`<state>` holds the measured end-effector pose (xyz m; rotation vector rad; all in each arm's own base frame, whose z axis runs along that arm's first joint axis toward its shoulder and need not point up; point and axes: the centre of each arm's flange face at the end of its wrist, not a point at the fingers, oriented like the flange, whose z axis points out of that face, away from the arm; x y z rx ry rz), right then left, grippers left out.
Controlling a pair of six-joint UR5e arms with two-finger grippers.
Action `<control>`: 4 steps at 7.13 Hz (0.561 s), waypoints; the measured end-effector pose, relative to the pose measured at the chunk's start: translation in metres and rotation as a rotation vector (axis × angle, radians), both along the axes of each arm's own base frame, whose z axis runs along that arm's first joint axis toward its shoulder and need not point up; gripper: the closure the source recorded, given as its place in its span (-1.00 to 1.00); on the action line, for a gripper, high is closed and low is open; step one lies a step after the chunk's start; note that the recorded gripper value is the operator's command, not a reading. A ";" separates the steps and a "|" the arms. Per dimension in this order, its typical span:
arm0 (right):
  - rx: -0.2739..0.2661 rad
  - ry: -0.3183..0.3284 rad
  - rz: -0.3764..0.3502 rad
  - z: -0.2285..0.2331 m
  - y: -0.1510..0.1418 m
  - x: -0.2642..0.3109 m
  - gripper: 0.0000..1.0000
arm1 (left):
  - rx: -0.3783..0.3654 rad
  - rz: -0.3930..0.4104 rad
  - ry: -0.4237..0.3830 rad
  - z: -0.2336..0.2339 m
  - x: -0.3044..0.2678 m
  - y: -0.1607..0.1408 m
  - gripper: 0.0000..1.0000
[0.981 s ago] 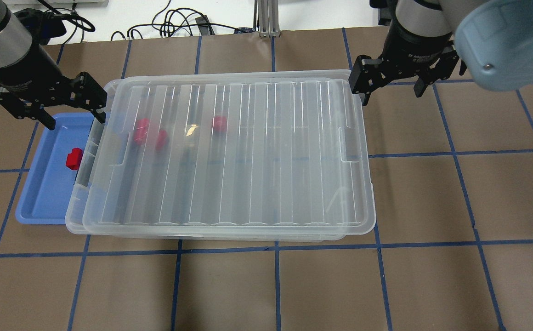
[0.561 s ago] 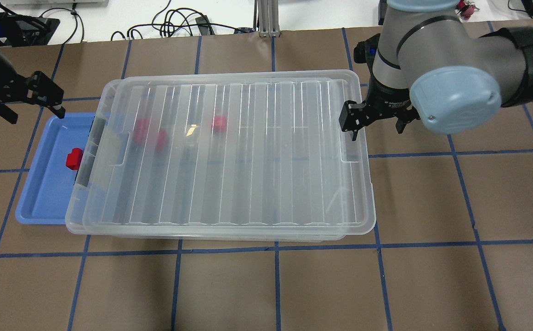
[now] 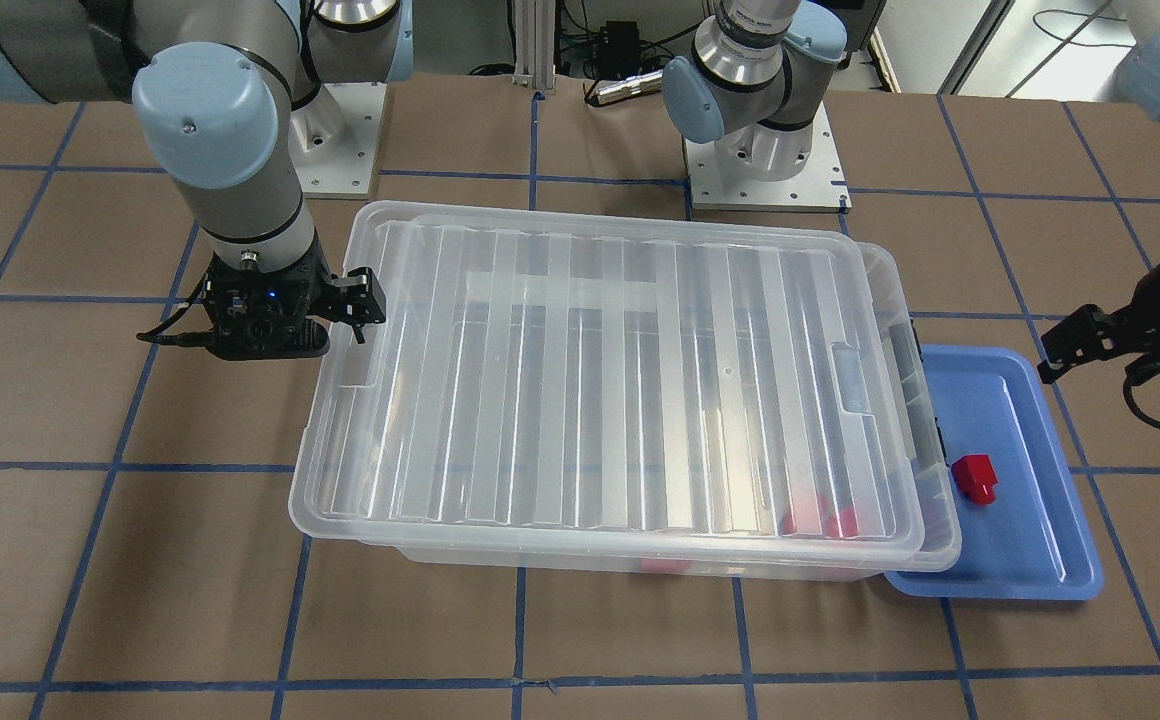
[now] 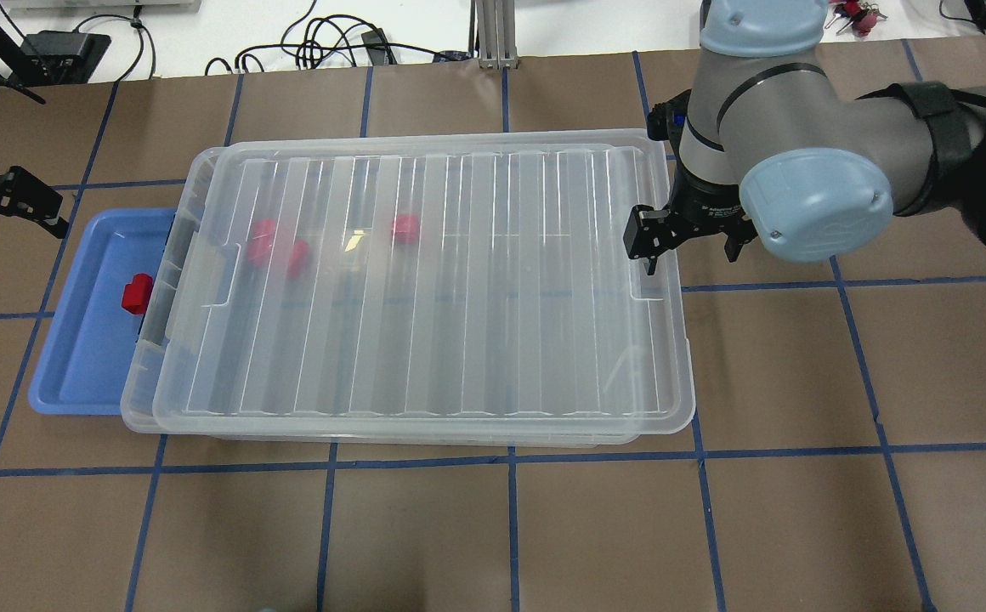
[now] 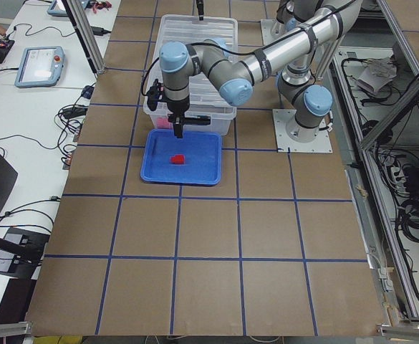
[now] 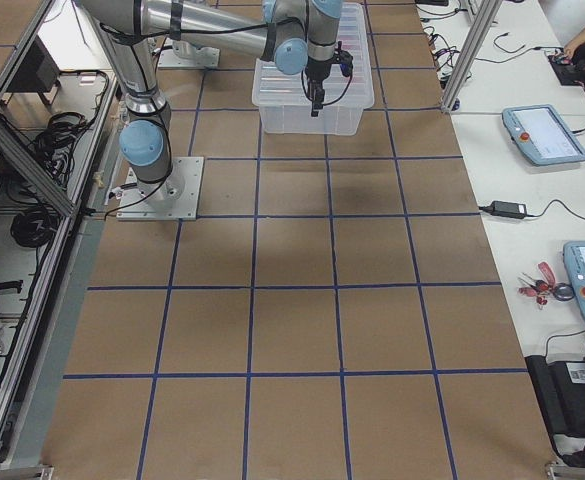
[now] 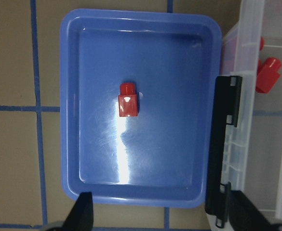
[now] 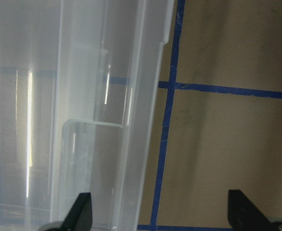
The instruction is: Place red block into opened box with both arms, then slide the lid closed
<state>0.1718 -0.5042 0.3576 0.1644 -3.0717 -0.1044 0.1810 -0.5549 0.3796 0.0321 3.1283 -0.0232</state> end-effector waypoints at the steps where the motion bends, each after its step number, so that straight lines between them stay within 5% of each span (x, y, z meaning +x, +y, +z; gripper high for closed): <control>1: 0.004 0.008 0.001 -0.002 -0.001 -0.002 -1.00 | -0.001 -0.002 0.004 -0.029 0.008 -0.012 -1.00; 4: 0.022 0.043 -0.028 -0.008 -0.009 -0.025 -1.00 | 0.040 -0.004 0.053 -0.113 0.016 -0.028 -1.00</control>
